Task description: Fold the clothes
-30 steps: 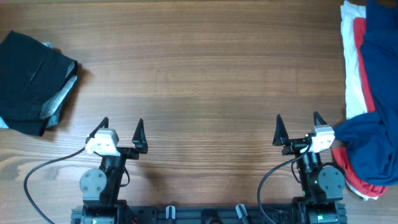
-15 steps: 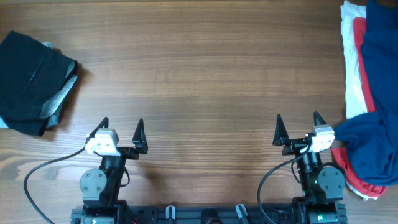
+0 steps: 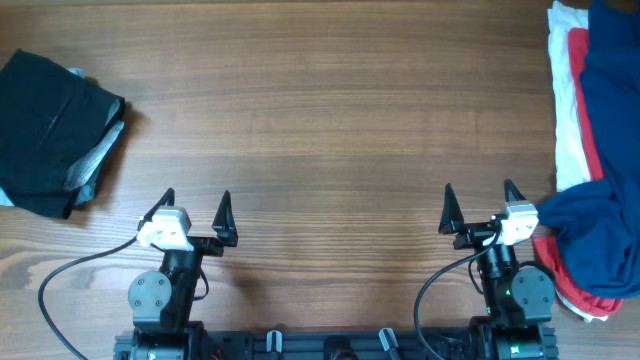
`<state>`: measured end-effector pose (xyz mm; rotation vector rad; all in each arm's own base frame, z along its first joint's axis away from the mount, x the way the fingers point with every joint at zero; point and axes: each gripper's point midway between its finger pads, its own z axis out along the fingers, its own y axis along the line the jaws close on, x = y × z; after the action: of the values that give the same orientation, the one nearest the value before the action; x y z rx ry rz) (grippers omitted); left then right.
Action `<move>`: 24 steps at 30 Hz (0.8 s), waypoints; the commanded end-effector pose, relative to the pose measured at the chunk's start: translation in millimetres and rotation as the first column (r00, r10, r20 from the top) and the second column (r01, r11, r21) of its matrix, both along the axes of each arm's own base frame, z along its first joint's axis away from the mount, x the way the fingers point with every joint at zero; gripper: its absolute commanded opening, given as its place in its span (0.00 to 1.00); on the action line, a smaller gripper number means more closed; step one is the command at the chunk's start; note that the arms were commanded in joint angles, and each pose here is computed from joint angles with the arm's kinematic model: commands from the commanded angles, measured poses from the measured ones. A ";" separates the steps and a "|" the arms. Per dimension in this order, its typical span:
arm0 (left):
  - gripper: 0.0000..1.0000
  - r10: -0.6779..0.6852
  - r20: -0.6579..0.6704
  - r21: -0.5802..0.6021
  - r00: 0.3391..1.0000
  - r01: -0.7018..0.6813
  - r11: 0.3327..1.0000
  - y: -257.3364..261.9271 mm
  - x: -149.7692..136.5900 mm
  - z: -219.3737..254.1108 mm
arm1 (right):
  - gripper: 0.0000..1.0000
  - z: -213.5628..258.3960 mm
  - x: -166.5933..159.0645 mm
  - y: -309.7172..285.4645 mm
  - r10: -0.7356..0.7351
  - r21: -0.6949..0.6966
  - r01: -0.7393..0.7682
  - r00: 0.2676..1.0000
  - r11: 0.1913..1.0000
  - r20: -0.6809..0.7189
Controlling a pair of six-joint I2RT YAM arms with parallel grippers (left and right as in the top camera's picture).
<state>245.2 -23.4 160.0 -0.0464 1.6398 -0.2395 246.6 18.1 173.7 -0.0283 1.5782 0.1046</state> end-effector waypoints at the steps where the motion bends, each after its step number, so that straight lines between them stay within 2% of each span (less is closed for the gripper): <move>1: 1.00 -0.029 0.001 -0.005 1.000 0.029 1.000 -5.5 -1.1 -0.4 | 1.00 1.0 -0.3 0.3 0.005 0.004 -0.005 1.000 1.000 0.006; 6: 1.00 -0.028 -0.001 -0.015 1.000 0.028 0.999 -5.5 -1.0 -0.6 | 1.00 6.7 -0.4 0.8 0.008 0.055 -0.009 1.000 0.998 0.024; 9: 1.00 -0.020 -0.026 -0.197 0.999 0.015 0.980 -5.7 -1.0 -0.7 | 1.00 9.2 -0.8 1.9 0.015 0.216 -0.019 1.000 0.976 0.016; 11: 1.00 -0.039 -0.027 -0.212 0.999 0.032 0.977 -8.9 -1.6 0.0 | 1.00 14.3 -3.1 8.0 0.051 0.214 -0.053 0.999 0.975 0.012; 16: 1.00 -0.082 0.006 -0.213 0.997 0.081 0.974 -16.1 -6.3 23.5 | 1.00 36.7 -13.4 2.7 0.023 0.211 -0.013 0.999 0.977 -0.041; 22: 1.00 -0.082 -0.147 -0.218 0.986 0.048 0.975 -16.1 -4.6 28.6 | 1.00 59.9 -17.2 -1.9 -0.004 0.172 0.037 0.982 0.984 -0.189; 24: 1.00 -0.081 -0.225 -0.219 0.971 0.031 0.975 -16.3 2.1 34.1 | 1.00 65.2 -10.8 -1.7 -0.006 0.136 0.048 0.956 0.990 -0.295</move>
<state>241.6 -36.0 176.4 -0.1961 1.8062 -0.4494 229.5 21.2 222.6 0.1294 1.8053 0.2577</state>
